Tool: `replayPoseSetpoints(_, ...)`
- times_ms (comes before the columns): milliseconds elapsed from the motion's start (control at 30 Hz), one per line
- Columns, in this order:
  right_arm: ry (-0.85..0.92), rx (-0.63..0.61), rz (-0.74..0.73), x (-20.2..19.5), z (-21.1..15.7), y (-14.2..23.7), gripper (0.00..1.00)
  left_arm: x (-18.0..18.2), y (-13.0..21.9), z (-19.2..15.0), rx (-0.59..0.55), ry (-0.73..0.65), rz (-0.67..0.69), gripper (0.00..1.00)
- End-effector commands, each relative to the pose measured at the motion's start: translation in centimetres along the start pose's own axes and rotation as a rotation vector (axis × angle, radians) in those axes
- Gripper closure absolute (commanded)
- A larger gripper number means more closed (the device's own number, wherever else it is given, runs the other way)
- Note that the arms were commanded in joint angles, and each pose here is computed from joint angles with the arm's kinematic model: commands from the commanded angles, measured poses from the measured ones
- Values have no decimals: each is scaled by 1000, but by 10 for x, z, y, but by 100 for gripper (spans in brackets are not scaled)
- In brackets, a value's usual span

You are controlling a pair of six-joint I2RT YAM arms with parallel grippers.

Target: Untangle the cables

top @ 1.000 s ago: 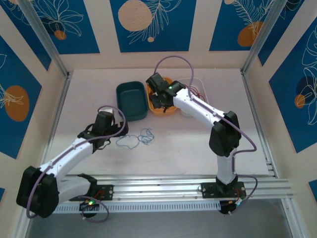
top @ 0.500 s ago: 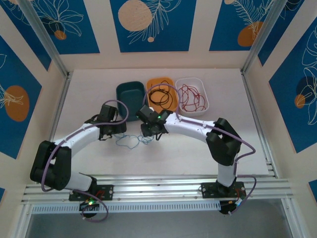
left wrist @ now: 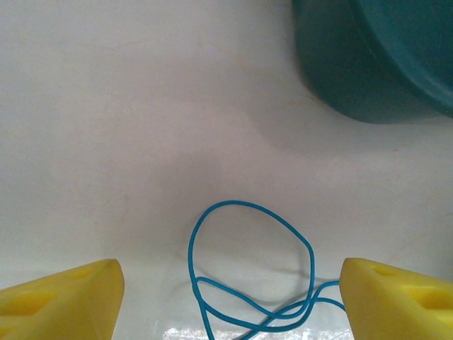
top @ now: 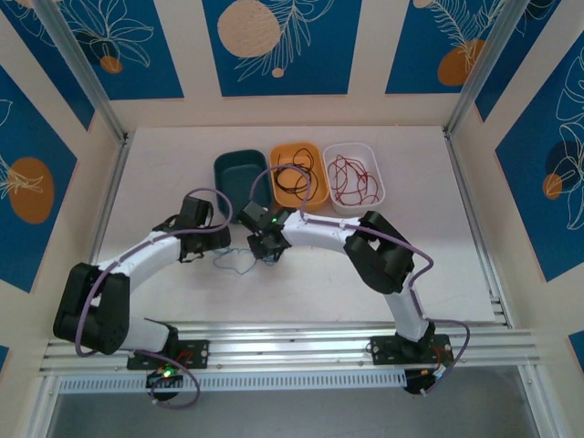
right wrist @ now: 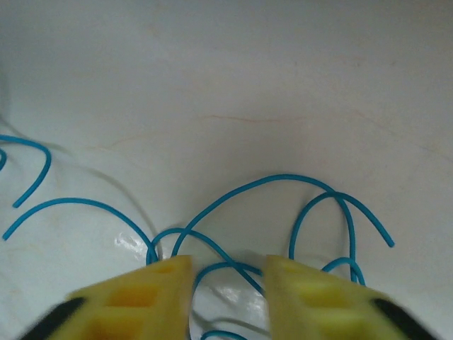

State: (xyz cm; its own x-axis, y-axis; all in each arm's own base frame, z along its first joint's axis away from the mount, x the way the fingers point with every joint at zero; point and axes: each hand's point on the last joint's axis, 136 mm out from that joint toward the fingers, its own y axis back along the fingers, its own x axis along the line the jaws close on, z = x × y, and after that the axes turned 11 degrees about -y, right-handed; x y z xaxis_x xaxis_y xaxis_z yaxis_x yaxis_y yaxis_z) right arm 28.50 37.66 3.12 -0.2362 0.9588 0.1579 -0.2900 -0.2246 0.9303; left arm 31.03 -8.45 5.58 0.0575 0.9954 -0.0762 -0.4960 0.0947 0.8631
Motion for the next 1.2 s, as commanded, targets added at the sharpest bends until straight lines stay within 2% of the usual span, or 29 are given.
replayPoseSetpoints(0,-3,-12,8,7,7,10,83,1,6,3,-23,22,-16,20)
replayPoseSetpoints(100,0,-46,17,6,13,26,83,0,11,5,-41,24,-27,20)
replayPoseSetpoints(200,3,-73,34,6,17,42,75,0,15,7,-56,29,-33,19)
replayPoseSetpoints(333,19,-81,53,9,14,52,72,-1,20,9,-67,29,-39,19)
replayPoseSetpoints(700,58,3,-30,6,-7,18,60,6,26,9,-73,28,-4,17)
replayPoseSetpoints(867,63,14,-71,-1,-4,7,60,8,28,9,-80,31,-4,16)
replayPoseSetpoints(933,61,16,-82,-3,-2,6,64,9,29,8,-81,32,-2,16)
replayPoseSetpoints(1000,55,5,-85,-5,2,9,76,8,30,8,-82,31,-4,16)
replayPoseSetpoints(1167,47,-73,-21,4,19,46,95,6,36,9,-102,32,-23,15)
